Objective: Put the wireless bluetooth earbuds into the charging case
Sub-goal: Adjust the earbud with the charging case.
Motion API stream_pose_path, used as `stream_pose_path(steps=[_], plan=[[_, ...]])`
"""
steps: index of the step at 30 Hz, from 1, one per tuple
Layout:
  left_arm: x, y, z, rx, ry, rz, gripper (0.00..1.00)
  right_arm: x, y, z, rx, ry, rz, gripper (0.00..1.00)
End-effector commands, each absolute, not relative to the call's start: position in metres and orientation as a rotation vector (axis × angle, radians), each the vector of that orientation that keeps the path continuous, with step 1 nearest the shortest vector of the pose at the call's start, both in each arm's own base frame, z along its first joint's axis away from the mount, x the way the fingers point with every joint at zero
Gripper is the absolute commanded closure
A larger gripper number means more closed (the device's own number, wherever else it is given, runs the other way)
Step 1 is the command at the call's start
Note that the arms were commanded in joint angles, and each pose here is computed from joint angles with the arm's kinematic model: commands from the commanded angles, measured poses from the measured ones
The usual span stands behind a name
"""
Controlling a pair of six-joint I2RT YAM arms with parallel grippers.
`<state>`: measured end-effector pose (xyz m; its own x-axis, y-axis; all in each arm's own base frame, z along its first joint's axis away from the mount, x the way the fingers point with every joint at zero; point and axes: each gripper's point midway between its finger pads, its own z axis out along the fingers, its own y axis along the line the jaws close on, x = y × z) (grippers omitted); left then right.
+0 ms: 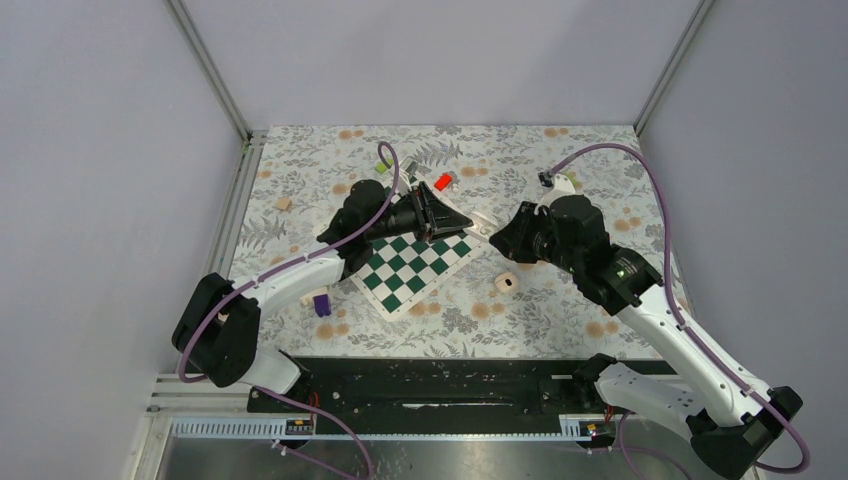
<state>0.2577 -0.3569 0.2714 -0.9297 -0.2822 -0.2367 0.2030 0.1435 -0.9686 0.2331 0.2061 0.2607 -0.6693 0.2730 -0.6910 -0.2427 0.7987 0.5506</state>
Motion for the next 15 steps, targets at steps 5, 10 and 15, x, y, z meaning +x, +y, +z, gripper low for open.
stream_pose_path(steps=[5,10,15], plan=[[0.248,-0.355,0.307,0.032,1.922,-1.912,1.00,0.232,0.206,0.271,0.021,2.123,0.812,0.80],[0.248,-0.354,0.304,0.034,1.930,-1.892,1.00,0.229,0.194,0.285,0.000,2.096,0.761,0.72],[0.249,-0.353,0.302,0.039,1.937,-1.863,1.00,0.227,0.196,0.299,-0.033,2.073,0.774,0.70]])
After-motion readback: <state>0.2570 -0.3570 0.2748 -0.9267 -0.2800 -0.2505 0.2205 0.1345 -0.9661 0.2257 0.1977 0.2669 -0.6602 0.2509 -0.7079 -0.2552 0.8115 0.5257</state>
